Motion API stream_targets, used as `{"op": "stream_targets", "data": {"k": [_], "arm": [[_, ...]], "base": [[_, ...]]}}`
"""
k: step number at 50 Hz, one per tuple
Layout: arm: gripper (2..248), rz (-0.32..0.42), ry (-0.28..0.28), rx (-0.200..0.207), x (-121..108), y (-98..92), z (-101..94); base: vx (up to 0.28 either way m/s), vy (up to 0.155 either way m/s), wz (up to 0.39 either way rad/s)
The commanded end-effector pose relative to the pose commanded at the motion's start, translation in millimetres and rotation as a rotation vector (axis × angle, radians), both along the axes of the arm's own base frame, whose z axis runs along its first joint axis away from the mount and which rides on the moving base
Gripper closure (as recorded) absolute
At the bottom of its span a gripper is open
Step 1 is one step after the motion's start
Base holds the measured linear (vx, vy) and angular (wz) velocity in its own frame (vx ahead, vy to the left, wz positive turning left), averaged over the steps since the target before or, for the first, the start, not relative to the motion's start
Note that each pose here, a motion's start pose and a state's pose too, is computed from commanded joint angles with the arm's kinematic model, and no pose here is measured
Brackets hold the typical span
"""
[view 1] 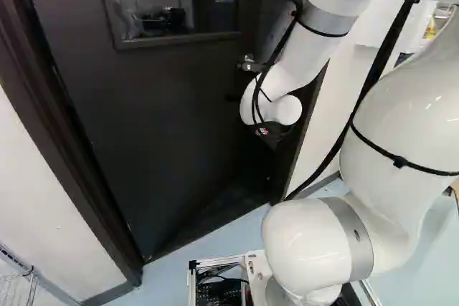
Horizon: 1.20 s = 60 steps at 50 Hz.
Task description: Open the door and move inside
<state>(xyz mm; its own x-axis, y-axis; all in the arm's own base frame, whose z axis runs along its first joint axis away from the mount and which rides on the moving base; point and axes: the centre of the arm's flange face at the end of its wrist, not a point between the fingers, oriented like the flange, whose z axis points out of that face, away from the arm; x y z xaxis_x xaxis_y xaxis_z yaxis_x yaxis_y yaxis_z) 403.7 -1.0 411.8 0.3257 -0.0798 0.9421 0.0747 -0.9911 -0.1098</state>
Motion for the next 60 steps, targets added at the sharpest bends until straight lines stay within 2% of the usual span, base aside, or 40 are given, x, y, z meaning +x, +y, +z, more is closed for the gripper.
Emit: {"op": "stream_targets", "data": {"k": [47, 60], "arm": [[3, 0.000, 0.000, 0.000, 0.0, 0.0, 0.0], [3, 0.000, 0.000, 0.000, 0.0, 0.0, 0.0]], "base": [[0.082, 0.014, -0.184], [0.019, 0.022, -0.012]]}}
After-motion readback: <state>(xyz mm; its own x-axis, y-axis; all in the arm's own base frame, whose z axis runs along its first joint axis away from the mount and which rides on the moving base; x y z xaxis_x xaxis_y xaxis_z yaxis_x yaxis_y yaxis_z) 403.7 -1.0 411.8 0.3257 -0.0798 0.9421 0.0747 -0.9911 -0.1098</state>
